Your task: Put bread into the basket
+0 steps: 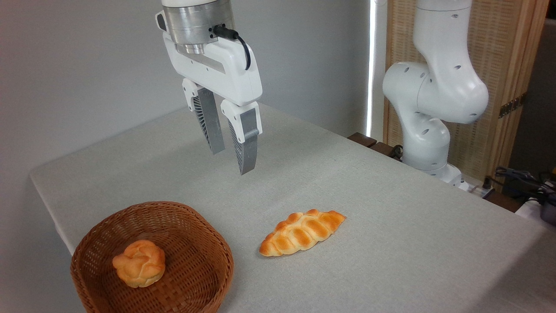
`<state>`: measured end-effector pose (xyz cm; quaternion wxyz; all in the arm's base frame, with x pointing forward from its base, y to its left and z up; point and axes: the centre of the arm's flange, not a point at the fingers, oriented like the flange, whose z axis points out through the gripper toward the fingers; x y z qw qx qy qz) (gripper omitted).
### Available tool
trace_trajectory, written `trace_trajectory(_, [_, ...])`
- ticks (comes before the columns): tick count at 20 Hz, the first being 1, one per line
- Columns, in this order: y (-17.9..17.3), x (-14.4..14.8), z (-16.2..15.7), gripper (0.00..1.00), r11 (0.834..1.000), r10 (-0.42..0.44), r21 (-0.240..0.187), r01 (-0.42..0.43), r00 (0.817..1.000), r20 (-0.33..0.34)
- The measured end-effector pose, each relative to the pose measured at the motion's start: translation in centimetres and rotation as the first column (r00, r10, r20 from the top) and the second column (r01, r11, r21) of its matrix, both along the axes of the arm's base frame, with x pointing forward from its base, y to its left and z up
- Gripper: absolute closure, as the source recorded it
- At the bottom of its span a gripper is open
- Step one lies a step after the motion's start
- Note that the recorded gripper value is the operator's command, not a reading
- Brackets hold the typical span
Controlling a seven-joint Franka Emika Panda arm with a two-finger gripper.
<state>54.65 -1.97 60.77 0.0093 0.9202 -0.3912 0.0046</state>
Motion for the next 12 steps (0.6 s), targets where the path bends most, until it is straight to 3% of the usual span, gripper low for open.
trace_trajectory(12, [1.02, 0.21, -0.16, 0.0, 1.0, 0.019, -0.001, -0.019, 1.0, 0.003])
